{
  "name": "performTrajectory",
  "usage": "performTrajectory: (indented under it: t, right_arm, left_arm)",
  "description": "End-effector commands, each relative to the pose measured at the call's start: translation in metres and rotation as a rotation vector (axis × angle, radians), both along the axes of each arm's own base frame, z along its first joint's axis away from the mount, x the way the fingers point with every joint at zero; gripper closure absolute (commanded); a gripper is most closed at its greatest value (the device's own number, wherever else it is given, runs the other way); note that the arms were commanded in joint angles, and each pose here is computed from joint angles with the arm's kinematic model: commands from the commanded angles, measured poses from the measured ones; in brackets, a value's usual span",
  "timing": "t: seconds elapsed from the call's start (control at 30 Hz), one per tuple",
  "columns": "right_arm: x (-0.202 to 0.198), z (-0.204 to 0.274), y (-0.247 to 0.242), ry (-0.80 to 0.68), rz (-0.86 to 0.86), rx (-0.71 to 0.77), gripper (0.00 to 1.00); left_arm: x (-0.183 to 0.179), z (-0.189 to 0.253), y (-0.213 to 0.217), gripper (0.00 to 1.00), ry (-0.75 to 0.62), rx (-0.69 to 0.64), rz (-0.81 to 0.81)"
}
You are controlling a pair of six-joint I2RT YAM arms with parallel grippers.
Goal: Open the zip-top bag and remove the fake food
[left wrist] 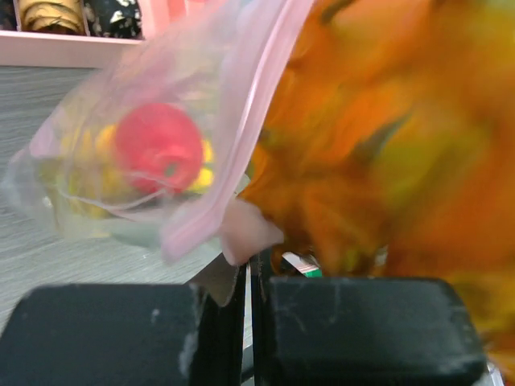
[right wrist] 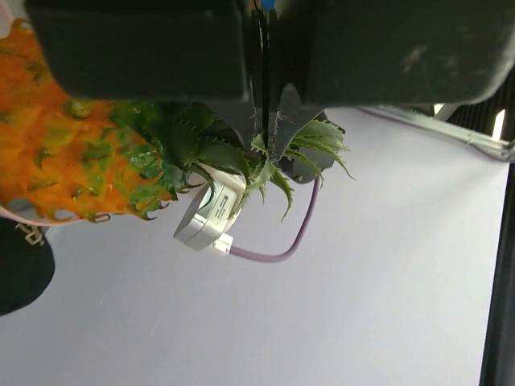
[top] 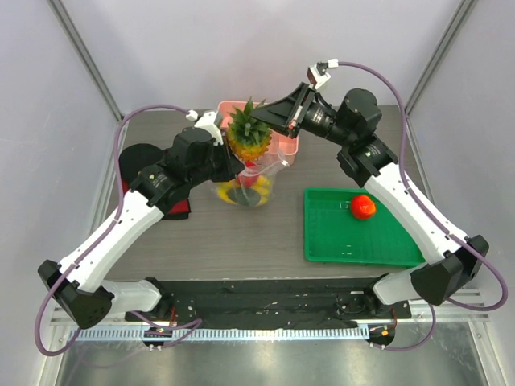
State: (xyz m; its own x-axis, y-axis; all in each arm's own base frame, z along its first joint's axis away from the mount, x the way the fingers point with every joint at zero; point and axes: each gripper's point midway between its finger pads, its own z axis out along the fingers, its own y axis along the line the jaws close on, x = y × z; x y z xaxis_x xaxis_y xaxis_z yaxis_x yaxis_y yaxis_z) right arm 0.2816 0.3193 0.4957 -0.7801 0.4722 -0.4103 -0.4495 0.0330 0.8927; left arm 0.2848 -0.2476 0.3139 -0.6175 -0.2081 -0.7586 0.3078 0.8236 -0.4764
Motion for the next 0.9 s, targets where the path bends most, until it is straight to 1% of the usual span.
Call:
performTrajectory:
  t: [0.0, 0.03, 0.1, 0.13, 0.2, 0.23, 0.27, 0.37, 0.43, 0.5, 0.53, 0.63, 0.67, 0.77, 0.8, 0.87]
  right_arm:
    - [-0.048, 0.026, 0.006, -0.049, 0.238, 0.047, 0.99]
    - [-0.048, 0.012, 0.008, -0.008, 0.251, 0.039, 0.98]
    - [-0.061, 0.021, 0.002, -0.039, 0.274, 0.077, 0.99]
    - [-0.066, 0.019, 0.000, -0.038, 0.298, 0.060, 0.99]
    - [-0.074, 0.019, -0.003, -0.100, 0.300, 0.004, 0.98]
    - [-0.074, 0.003, -0.003, -0.036, 0.306, -0.057, 0.98]
    - [-0.078, 0.001, -0.005, -0.061, 0.312, -0.073, 0.99]
    - [-0.095, -0.021, -0.010, 0.012, 0.380, -0.109, 0.99]
    - [-0.102, -0.044, -0.016, 0.078, 0.383, -0.160, 0.99]
    - [-0.101, -0.056, -0.022, 0.084, 0.354, -0.188, 0.99]
    - [-0.104, -0.052, -0.026, 0.072, 0.338, -0.187, 0.98]
    - [-0.086, -0.033, -0.038, -0.006, 0.213, -0.179, 0.99]
    - [-0.067, -0.028, -0.048, -0.018, 0.112, -0.177, 0.99]
    - [-0.042, -0.019, -0.069, -0.052, -0.054, -0.200, 0.99]
    - [-0.025, -0.016, -0.082, -0.049, -0.157, -0.203, 0.99]
    - [-0.017, -0.007, -0.101, -0.098, -0.274, -0.235, 0.99]
  left_arm:
    - [0.012, 0.028, 0.007, 1.00, -0.075, -0.025, 0.057]
    - [0.012, 0.028, 0.008, 1.00, -0.081, -0.022, 0.063]
    - [0.013, 0.022, 0.017, 1.00, -0.071, 0.011, 0.099]
    - [0.012, 0.016, 0.021, 1.00, -0.063, 0.033, 0.107]
    - [0.009, 0.007, 0.029, 1.00, -0.051, 0.044, 0.122]
    - [0.008, 0.007, 0.032, 1.00, -0.058, 0.040, 0.128]
    - [0.008, 0.003, 0.036, 1.00, -0.055, 0.052, 0.143]
    - [0.007, 0.007, 0.051, 1.00, -0.086, 0.080, 0.182]
    - [0.007, 0.008, 0.057, 1.00, -0.096, 0.100, 0.195]
    - [0.006, 0.004, 0.061, 1.00, -0.091, 0.123, 0.195]
    - [0.007, 0.002, 0.061, 1.00, -0.088, 0.123, 0.192]
    - [0.006, 0.001, 0.059, 1.00, -0.079, 0.118, 0.185]
    - [0.006, 0.001, 0.058, 1.00, -0.077, 0.115, 0.181]
    - [0.004, -0.002, 0.054, 1.00, -0.067, 0.114, 0.159]
    - [0.003, -0.003, 0.051, 1.00, -0.061, 0.108, 0.142]
    - [0.001, -0.005, 0.046, 1.00, -0.050, 0.099, 0.118]
